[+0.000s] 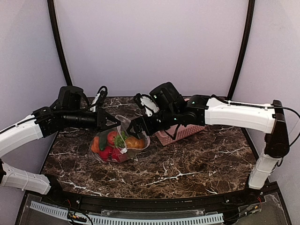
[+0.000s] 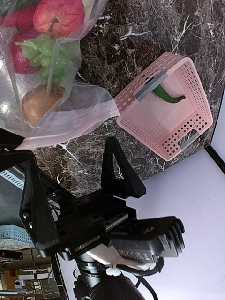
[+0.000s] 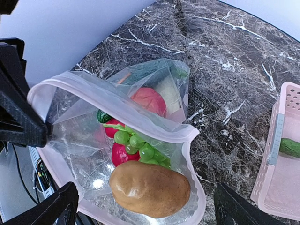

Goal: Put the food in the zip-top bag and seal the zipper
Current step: Pick up the fake vegetable from the bin, then place the fake vegetable in the zipper food storage bag, then adjust the fake vegetable in the zipper food storage bag.

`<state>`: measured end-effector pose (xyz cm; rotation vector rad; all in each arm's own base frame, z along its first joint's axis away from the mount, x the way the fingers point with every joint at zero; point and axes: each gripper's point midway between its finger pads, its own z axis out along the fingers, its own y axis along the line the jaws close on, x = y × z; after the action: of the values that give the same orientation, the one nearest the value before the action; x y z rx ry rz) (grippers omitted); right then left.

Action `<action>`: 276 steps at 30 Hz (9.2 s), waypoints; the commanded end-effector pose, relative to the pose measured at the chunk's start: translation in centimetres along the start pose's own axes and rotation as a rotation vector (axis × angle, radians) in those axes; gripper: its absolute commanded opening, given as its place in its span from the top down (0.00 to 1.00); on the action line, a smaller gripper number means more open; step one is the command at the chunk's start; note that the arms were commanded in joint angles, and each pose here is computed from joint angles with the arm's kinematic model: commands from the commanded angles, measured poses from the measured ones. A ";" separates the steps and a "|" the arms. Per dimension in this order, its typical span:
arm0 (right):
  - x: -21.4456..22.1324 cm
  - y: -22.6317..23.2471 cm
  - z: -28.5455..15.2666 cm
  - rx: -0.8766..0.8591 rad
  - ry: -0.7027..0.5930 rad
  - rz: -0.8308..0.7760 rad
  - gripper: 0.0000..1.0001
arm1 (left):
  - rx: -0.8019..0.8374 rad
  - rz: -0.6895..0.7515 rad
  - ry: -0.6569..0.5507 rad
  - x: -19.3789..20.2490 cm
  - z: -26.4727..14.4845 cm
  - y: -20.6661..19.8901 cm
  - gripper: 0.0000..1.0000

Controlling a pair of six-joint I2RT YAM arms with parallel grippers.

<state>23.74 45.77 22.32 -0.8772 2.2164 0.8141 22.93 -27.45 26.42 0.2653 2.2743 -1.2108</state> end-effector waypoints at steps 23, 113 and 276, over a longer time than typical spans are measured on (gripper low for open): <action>0.5 -22.0 -2.6 0.513 -0.022 0.336 0.11 | 0.001 0.002 -0.064 -0.4 -0.7 0.4 0.99; -1.4 -5.6 -6.2 0.083 0.128 0.003 0.92 | 0.011 0.025 -0.015 -1.1 -0.3 0.7 0.99; 3.4 -4.5 -2.0 0.147 0.006 0.192 0.28 | 0.084 -0.005 -0.105 -1.0 -1.2 -1.3 0.99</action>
<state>22.52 43.38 23.54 -0.7226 2.2369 0.8072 23.09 -27.11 26.42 0.1980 2.2151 -1.2616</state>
